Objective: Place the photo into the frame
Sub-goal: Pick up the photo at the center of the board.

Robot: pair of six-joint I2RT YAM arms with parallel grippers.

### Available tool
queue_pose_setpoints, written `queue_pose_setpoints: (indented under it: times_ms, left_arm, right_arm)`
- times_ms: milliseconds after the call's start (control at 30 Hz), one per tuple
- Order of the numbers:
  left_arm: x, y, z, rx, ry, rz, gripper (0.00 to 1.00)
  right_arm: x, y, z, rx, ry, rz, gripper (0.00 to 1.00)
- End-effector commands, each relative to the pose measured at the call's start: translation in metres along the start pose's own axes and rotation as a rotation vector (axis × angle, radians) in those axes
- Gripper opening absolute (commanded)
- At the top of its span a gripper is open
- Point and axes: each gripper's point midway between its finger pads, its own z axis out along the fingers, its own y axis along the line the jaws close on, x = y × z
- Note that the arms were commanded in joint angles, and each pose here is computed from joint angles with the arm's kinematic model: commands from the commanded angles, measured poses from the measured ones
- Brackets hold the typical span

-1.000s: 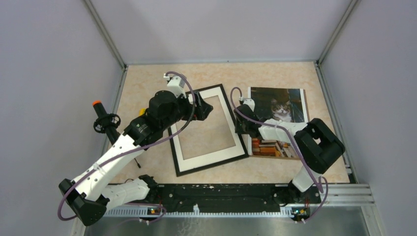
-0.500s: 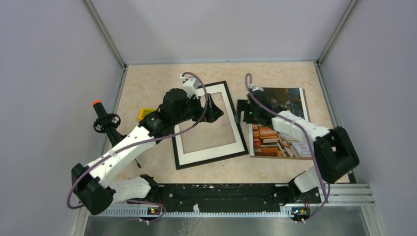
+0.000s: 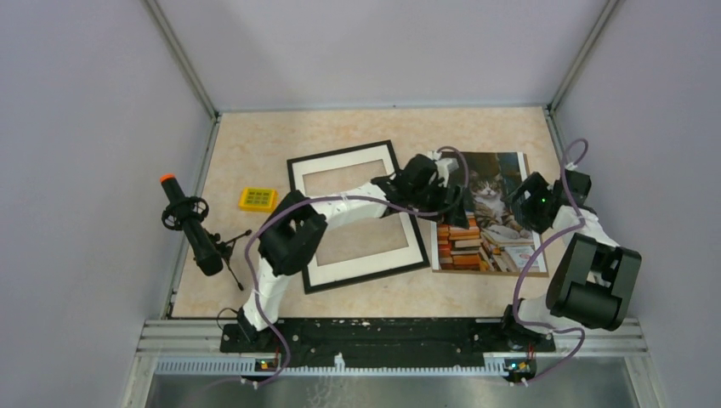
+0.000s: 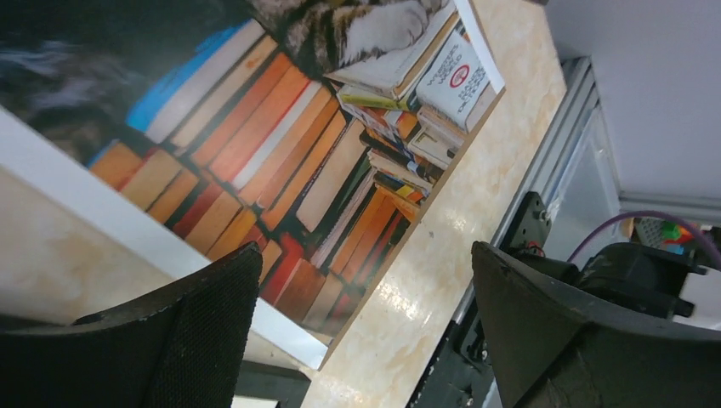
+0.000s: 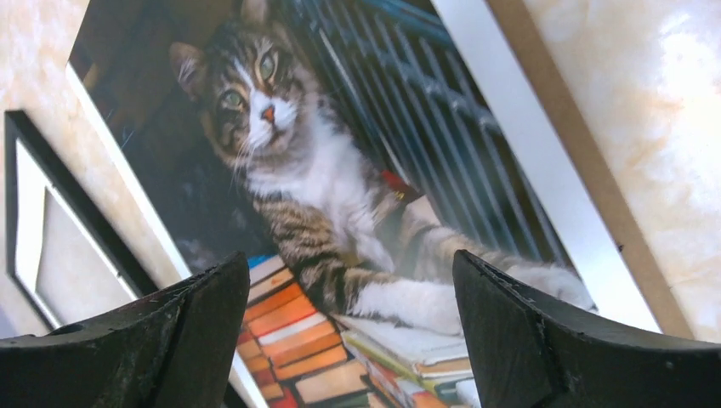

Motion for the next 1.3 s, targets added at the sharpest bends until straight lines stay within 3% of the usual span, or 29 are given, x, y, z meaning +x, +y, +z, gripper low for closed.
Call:
queue_pose_setpoints:
  times_ms: [0, 300, 767, 1000, 1267]
  left_arm:
    - [-0.007, -0.006, 0.015, -0.028, 0.012, 0.083, 0.95]
    - [-0.008, 0.058, 0.018, -0.319, -0.073, 0.027, 0.98]
    - [0.023, 0.097, 0.040, -0.405, -0.054, -0.277, 0.98]
    - [0.033, 0.089, 0.051, -0.301, -0.007, -0.411, 0.98]
    - [-0.006, 0.055, 0.029, -0.036, -0.109, -0.426, 0.98]
  right_arm:
    - [0.000, 0.024, -0.012, -0.146, 0.022, -0.031, 0.87]
    - [0.034, -0.014, -0.001, -0.009, 0.086, -0.021, 0.83]
    - [0.057, -0.033, 0.011, 0.031, 0.118, 0.013, 0.80]
    - [0.061, -0.035, 0.013, 0.027, 0.124, 0.020, 0.80]
    - [0.077, -0.037, 0.019, 0.002, 0.162, 0.039, 0.79]
